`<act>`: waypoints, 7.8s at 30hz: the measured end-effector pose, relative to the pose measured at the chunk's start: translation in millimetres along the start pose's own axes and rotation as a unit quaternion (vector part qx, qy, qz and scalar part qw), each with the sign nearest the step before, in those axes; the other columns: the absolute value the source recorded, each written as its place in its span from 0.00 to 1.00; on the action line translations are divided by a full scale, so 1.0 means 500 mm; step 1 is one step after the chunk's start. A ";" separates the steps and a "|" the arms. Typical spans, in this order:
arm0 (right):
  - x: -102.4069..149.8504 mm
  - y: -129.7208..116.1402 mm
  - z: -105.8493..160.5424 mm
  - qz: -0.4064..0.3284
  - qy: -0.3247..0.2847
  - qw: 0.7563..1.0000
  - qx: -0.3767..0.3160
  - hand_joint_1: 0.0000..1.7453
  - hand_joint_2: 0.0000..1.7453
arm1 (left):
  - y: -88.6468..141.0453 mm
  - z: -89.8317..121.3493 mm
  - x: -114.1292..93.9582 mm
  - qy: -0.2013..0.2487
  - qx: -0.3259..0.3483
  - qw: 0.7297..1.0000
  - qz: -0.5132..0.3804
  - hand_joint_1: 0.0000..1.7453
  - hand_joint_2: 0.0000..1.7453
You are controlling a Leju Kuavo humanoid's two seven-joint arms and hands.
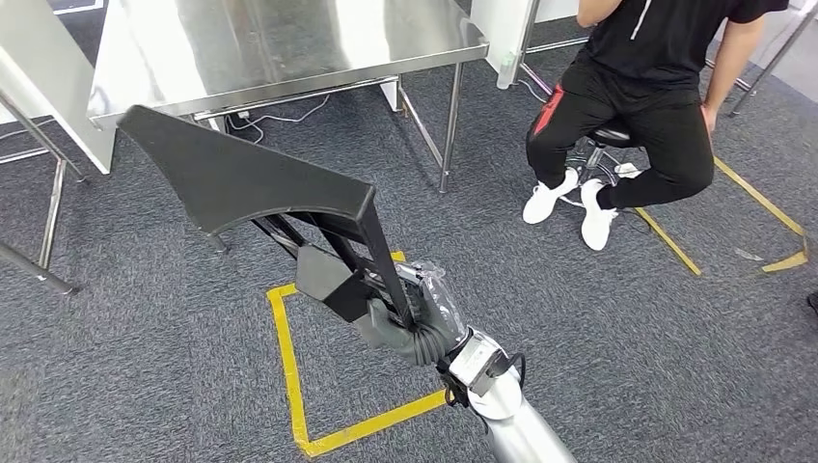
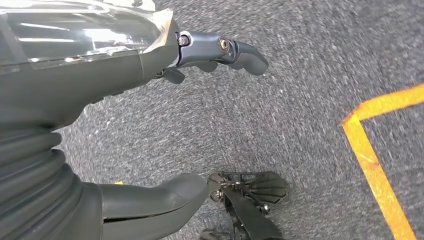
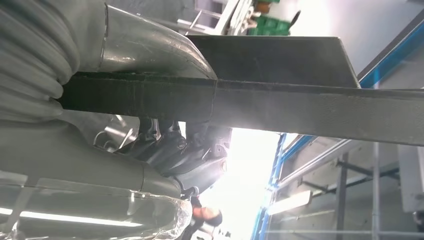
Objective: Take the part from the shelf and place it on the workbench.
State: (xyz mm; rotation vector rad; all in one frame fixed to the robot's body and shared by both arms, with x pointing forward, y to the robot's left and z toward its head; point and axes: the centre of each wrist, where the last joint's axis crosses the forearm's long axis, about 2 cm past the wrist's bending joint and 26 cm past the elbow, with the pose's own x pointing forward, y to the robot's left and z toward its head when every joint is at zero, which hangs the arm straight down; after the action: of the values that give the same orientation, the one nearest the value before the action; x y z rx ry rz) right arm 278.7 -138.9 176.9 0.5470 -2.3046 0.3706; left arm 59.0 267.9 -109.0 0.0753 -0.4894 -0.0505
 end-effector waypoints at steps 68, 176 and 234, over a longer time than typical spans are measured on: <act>0.000 -0.002 0.001 0.024 0.007 0.999 -0.026 1.00 1.00 | 0.008 0.000 -0.003 -0.016 0.002 1.000 -0.009 0.00 1.00; 0.014 -0.015 -0.011 0.200 0.006 0.979 -0.025 1.00 1.00 | 0.000 0.002 -0.005 -0.007 0.002 1.000 -0.015 0.00 1.00; -0.167 -0.199 -0.216 0.740 0.171 0.611 0.224 0.00 0.00 | -0.012 -0.015 0.052 -0.030 -0.007 0.996 -0.079 0.00 1.00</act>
State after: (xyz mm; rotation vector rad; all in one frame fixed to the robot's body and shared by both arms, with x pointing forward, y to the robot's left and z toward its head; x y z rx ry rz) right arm 444.6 -157.8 202.8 -1.3148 -1.6867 1.6426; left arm 85.3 260.6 -104.0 0.0991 -0.5430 -0.2106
